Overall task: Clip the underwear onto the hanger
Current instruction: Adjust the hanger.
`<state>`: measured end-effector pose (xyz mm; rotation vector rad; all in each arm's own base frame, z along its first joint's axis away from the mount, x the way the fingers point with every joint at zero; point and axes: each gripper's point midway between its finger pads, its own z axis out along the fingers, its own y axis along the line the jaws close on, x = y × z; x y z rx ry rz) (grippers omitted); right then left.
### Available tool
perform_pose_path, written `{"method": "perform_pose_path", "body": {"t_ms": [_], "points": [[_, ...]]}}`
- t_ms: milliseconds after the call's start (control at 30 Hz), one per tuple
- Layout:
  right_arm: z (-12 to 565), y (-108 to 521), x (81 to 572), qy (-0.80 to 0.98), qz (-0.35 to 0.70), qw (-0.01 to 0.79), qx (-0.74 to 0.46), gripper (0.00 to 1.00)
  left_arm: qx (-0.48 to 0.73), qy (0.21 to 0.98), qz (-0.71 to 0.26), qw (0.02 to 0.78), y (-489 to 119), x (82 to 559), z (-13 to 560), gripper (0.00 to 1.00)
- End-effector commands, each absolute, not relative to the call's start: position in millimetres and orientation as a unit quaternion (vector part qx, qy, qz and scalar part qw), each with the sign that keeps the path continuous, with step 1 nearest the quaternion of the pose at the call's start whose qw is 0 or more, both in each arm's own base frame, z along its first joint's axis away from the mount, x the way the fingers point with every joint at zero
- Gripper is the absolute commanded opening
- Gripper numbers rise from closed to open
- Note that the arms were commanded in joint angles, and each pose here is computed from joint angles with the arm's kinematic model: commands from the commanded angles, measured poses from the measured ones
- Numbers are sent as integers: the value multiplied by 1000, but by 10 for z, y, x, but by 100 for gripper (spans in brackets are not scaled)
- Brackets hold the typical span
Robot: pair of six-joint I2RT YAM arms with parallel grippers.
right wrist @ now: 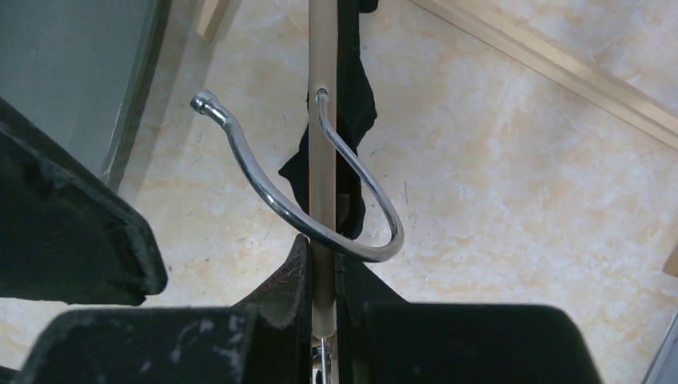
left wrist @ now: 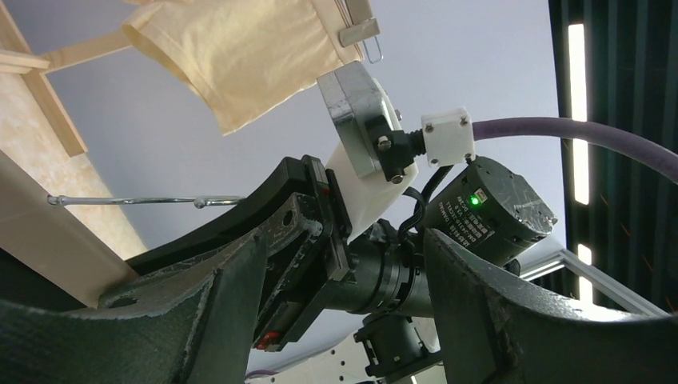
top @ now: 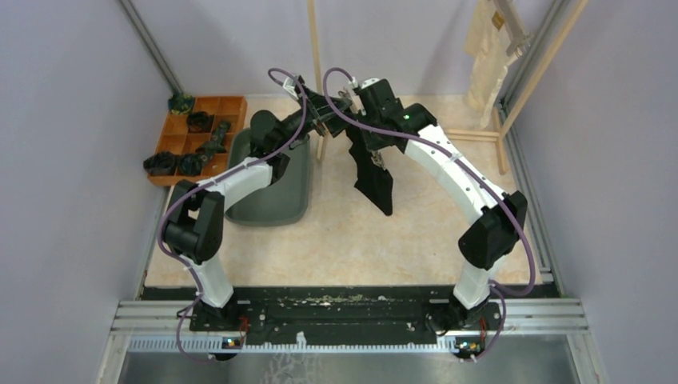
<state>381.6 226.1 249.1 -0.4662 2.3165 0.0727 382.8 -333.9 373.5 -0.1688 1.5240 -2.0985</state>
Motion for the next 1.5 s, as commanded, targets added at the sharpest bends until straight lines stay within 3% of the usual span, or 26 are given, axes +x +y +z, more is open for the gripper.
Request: {"method": "perform_pose_path", "body": {"t_ms": [0,1467], "points": [[2914,2357,3977,881,58,439,-163,0,-37,547,-789,278,-3316,3667,3922,77],[3096,2370,3767,866,98,459,-171,0,-41,553,-784,278,-3562,4083,3821,77]]}}
